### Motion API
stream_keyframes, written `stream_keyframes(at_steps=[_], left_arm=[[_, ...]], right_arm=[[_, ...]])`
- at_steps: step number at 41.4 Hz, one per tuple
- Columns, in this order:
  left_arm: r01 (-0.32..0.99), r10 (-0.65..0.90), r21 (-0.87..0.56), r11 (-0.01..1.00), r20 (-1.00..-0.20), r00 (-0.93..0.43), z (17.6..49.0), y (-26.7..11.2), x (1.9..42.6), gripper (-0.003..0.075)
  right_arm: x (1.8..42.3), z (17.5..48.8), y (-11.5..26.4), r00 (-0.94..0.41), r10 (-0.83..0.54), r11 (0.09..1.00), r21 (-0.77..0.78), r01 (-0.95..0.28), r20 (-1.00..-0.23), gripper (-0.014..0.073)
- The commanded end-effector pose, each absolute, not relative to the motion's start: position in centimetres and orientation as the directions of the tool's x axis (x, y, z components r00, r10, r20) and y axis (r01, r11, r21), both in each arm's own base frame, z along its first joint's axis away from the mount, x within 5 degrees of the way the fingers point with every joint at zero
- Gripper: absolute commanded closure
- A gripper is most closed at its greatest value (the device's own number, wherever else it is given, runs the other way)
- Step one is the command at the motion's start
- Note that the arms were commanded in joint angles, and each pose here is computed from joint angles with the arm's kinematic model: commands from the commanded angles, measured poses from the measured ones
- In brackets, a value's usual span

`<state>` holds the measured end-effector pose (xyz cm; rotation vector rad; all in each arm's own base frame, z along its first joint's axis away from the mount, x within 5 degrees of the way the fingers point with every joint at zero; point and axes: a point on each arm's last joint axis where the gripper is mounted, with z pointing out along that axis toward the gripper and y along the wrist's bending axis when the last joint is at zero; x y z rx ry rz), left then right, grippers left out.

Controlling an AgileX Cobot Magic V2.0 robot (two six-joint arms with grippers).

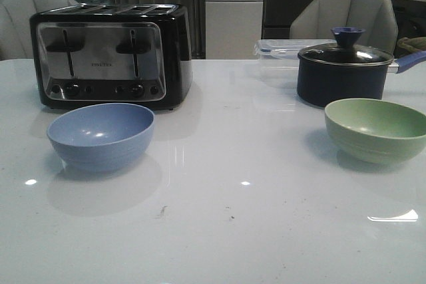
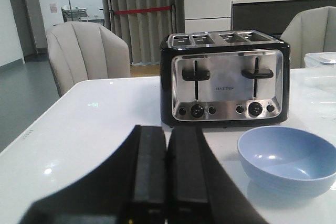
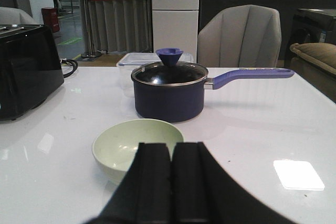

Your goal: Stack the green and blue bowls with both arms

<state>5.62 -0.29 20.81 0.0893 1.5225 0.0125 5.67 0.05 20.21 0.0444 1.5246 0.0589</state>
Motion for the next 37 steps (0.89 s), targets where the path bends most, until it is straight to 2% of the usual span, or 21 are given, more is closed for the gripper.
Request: stream_keyframes(at_steps=[1, 23, 37], left_arm=[[0.042, 0.049, 0.056, 0.998, -0.986, 0.16, 21.68, -0.27, 5.37, 0.0627], [0.042, 0.049, 0.056, 0.998, -0.986, 0.16, 21.68, -0.27, 5.37, 0.0627], [0.031, 0.05, 0.06, 0.998, -0.964, 0.263, 22.68, -0.23, 5.16, 0.0627]], right_arm=[[5.41, 21.22, 0.03, 0.154, 0.06, 0.998, 0.058, -0.016, -0.986, 0.0538], [5.41, 21.22, 0.03, 0.154, 0.06, 0.998, 0.058, -0.016, -0.986, 0.0538], [5.34, 21.66, 0.03, 0.186, 0.06, 0.998, 0.058, -0.017, -0.981, 0.0538]])
